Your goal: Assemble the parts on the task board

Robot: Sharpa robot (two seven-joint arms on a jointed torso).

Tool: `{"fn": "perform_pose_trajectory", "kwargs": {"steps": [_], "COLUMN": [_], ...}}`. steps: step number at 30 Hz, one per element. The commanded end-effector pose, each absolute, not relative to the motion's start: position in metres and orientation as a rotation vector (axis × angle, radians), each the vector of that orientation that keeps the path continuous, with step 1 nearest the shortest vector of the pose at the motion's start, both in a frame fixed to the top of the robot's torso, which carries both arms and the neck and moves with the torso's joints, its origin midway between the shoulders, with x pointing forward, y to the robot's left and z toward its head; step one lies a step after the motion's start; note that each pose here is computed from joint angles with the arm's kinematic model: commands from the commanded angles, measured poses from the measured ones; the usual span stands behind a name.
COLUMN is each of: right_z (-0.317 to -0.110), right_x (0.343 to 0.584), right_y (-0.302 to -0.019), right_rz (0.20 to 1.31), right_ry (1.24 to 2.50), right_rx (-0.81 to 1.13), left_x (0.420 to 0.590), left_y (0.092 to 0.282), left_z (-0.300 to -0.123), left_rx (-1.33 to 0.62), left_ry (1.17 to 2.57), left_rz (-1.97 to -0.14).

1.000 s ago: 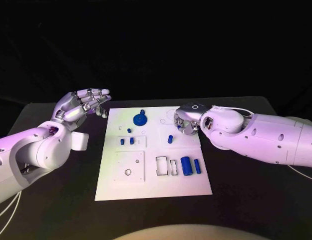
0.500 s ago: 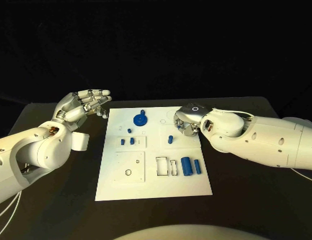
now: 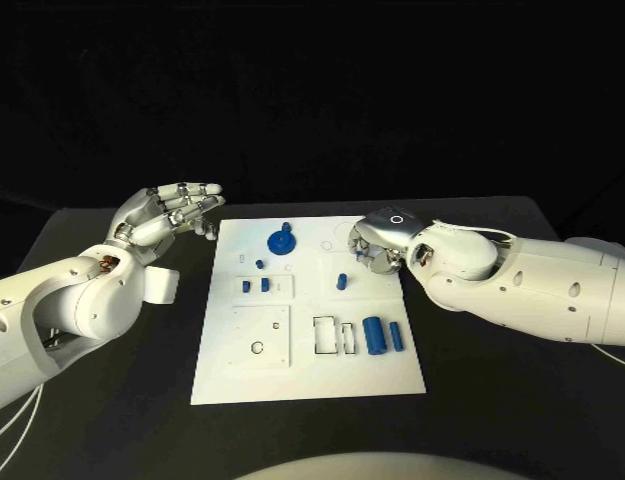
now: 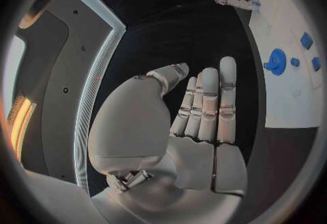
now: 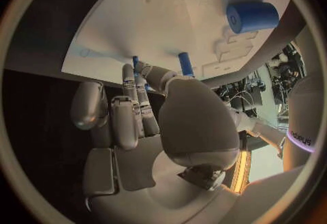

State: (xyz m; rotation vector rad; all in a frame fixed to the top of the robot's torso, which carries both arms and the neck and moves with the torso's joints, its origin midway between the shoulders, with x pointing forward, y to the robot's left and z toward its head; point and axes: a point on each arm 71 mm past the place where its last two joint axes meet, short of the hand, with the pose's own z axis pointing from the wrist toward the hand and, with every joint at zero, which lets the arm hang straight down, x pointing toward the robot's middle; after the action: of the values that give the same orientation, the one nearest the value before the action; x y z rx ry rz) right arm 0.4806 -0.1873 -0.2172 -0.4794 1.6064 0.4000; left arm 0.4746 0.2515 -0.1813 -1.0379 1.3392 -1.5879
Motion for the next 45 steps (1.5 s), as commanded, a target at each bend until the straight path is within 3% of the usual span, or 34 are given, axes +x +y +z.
{"fn": "perform_pose_trajectory", "kwargs": {"steps": [1,10,22,33,45], "right_z": [-0.209,-0.191,-0.183,-0.214,-0.239], "right_x": [0.478,0.463,0.432,0.41,0.401], "right_y": [-0.186,-0.176,-0.123,-0.079,-0.064], "right_rz": [0.426,0.501,0.699,0.831,0.869], "right_ry": [1.548,1.493,1.451,1.505,1.557], "right_rx": [-0.472,-0.459,-0.49,-0.523,-0.535], "left_x": [0.475,0.475,0.477,0.479,0.479], "left_y": [0.25,0.249,0.242,0.233,0.227], "left_z": [-0.181,-0.182,-0.183,-0.185,-0.185], "left_rx": [-1.04,-1.042,-1.041,-1.041,-1.041], "left_ry": [1.344,1.348,1.353,1.357,1.365], "left_rz": [-1.596,-1.596,-1.608,-1.618,-1.629]}}
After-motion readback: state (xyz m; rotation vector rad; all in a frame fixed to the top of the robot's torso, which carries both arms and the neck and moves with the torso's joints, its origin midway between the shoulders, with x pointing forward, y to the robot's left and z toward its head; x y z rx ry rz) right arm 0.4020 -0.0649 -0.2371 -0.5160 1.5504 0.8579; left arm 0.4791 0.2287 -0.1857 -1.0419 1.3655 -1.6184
